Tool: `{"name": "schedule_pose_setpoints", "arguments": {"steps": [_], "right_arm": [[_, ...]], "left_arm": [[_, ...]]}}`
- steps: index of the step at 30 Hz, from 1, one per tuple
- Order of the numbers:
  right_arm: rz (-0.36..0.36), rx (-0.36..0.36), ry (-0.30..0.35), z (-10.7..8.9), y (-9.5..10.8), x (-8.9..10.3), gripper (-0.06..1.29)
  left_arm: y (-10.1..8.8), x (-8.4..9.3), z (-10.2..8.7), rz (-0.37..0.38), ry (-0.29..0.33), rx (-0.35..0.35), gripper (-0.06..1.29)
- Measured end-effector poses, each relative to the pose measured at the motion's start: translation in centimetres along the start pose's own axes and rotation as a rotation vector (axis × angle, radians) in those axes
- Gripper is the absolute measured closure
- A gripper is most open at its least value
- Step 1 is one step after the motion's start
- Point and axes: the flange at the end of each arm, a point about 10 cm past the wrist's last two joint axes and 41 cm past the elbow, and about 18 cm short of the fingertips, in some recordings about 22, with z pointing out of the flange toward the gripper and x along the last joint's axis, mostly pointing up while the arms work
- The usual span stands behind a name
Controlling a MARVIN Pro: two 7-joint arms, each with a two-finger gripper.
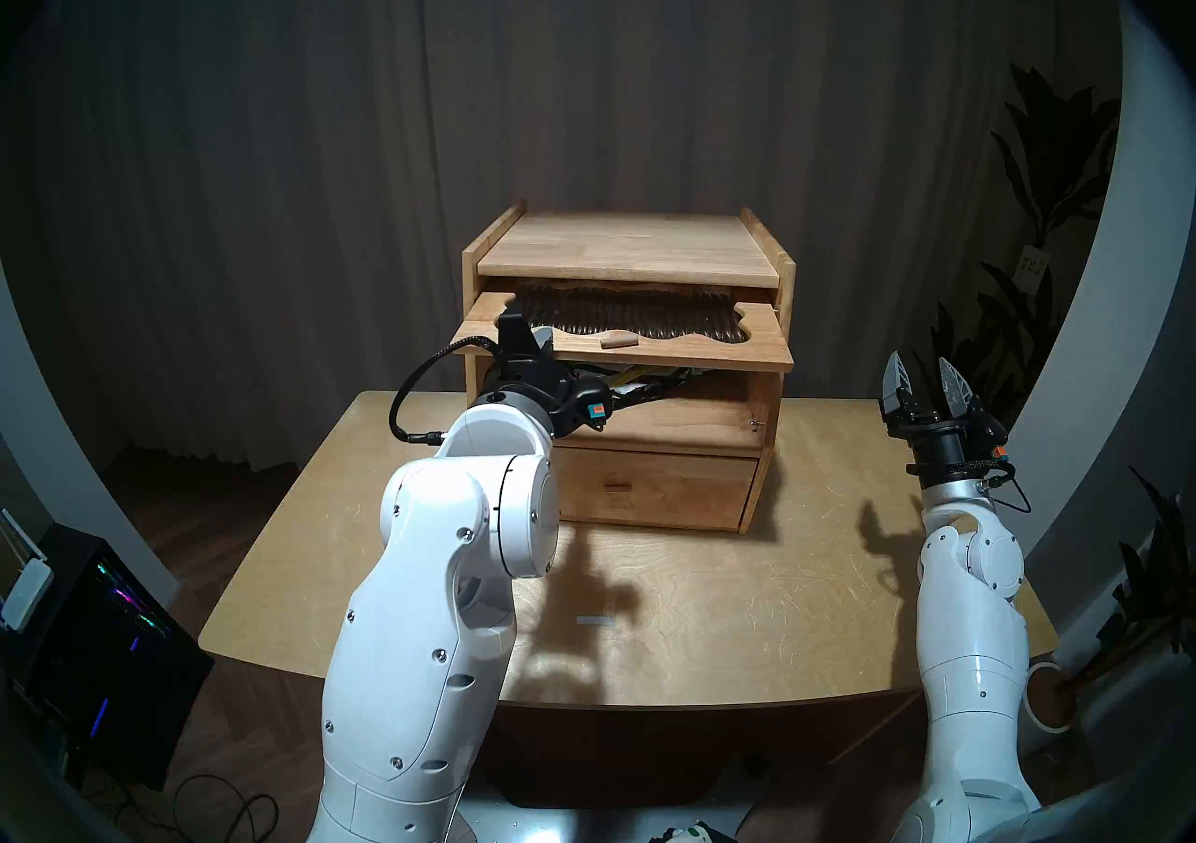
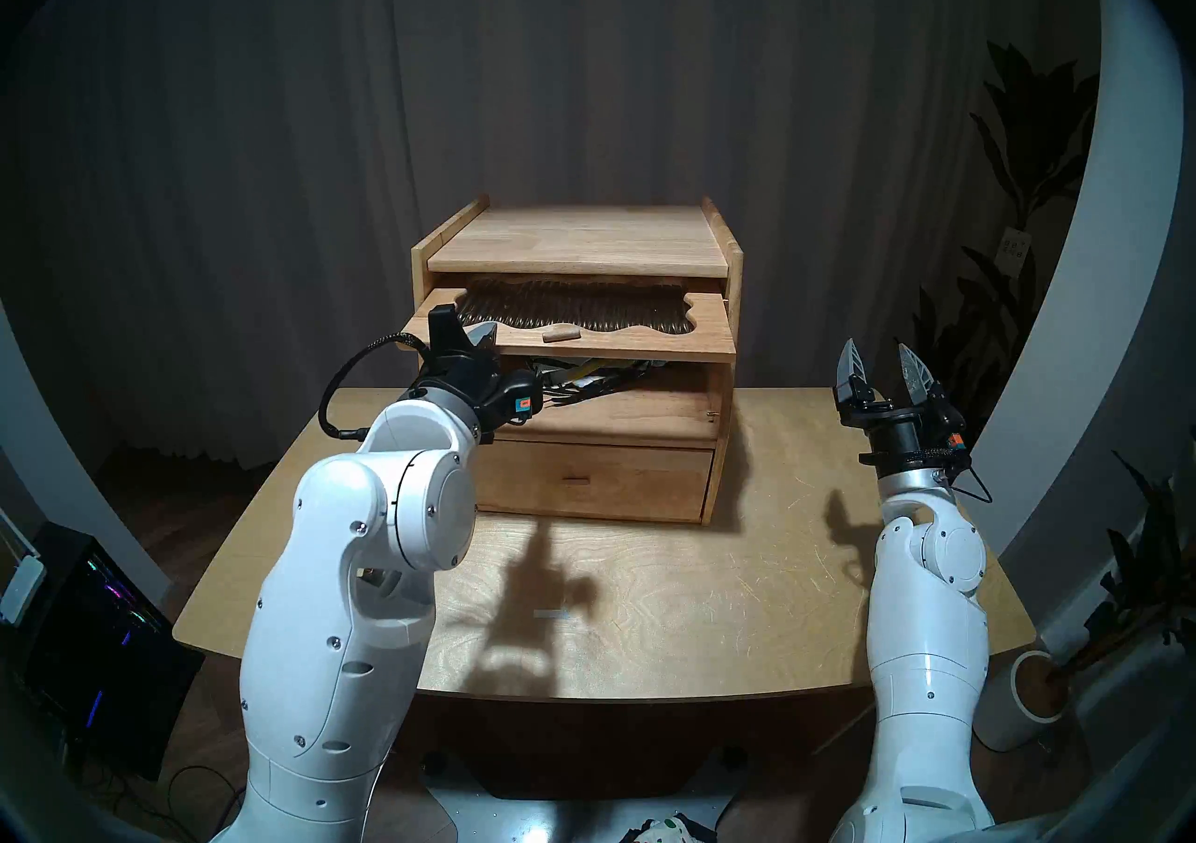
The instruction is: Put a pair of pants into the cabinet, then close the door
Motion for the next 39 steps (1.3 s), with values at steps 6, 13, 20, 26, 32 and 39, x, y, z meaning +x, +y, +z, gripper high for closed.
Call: {"name": "schedule_pose_setpoints", "arguments": {"steps": [6,13,20,26,32,39], "right_arm": [[0.000,0.000,0.000,0.0,0.0,0.0,0.03],[0.000,0.000,0.000,0.0,0.0,0.0,0.03],[0.001,0.000,0.000,0.0,0.0,0.0,0.03],[0.001,0.000,-0.001,0.0,0.0,-0.1,0.03],[0.002,-0.001,-0.003,-0.1,0.0,-0.1,0.03],[0.005,-0.004,-0.008,-0.2,0.1,-0.4,0.03]], "left_arm": [[0.1,-0.2,-1.7,-0.006,0.009,0.009,1.19],[0.0,0.4,-4.2,-0.006,0.056,0.022,1.19],[0.5,0.4,-5.8,0.014,0.075,0.026,1.21],[1.6,-0.1,-6.6,-0.027,0.069,-0.005,1.26],[1.4,-2.8,-6.7,-0.123,-0.041,0.013,1.08],[0.2,-7.1,-6.5,-0.234,-0.214,0.084,-0.02]]}}
